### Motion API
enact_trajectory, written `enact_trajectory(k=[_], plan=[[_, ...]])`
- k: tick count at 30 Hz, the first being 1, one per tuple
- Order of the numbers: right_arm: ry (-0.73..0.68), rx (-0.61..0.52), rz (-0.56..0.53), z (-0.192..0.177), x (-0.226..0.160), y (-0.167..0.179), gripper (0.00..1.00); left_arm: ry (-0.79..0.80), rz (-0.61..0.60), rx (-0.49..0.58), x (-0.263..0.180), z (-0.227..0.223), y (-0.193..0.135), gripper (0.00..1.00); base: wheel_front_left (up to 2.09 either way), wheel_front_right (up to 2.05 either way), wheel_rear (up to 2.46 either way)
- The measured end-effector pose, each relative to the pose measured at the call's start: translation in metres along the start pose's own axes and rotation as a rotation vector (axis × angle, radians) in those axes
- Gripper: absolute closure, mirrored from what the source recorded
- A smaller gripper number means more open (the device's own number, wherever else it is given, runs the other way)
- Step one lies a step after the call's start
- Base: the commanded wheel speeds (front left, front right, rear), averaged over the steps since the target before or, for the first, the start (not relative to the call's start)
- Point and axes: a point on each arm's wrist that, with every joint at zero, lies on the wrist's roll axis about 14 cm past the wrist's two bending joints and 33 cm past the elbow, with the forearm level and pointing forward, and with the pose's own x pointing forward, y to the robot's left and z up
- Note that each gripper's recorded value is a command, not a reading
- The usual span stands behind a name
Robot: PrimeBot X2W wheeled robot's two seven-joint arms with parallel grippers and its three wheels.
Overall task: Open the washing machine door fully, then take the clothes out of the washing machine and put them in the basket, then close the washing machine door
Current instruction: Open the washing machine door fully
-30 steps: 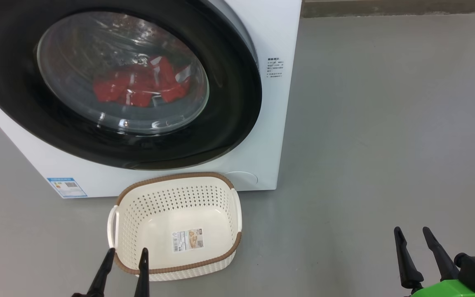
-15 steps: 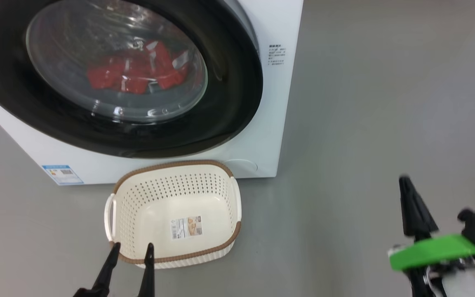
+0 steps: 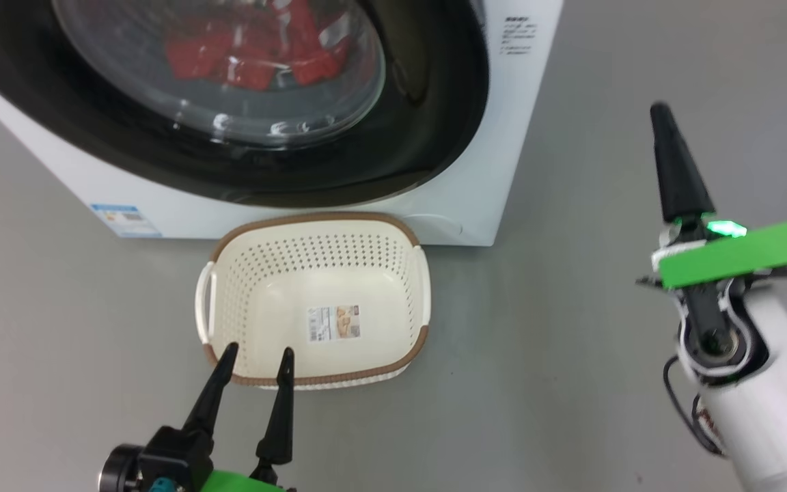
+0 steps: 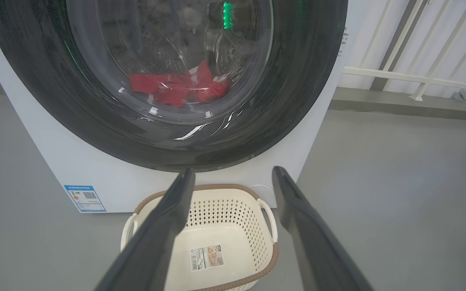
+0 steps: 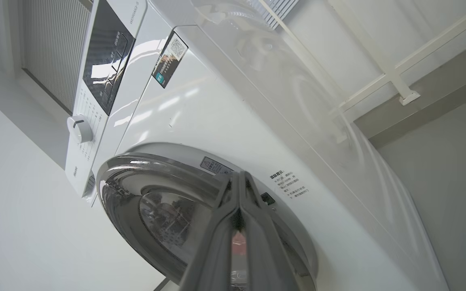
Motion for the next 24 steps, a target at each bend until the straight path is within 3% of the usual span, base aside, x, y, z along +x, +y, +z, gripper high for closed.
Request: enact_trajectory(k=[6,14,24], plan=[[0.07,0.134,0.063,-0.01,0.032,0.016,1.0,0.01,0.032,-0.007,0.004,-0.003,0.007,0.0,0.0,0.0,0.0],[0.218,0.44,0.115,-0.023,0.074,0.027,1.0,0.02,0.057,-0.024,0.016,-0.008,0.013,0.0,0.0,0.0,0.0],[0.45,0.618,0.156,-0.048,0.106,0.018,1.0,0.041,0.101,-0.03,0.023,-0.015,0.023,0.0,0.0,0.0,0.0]])
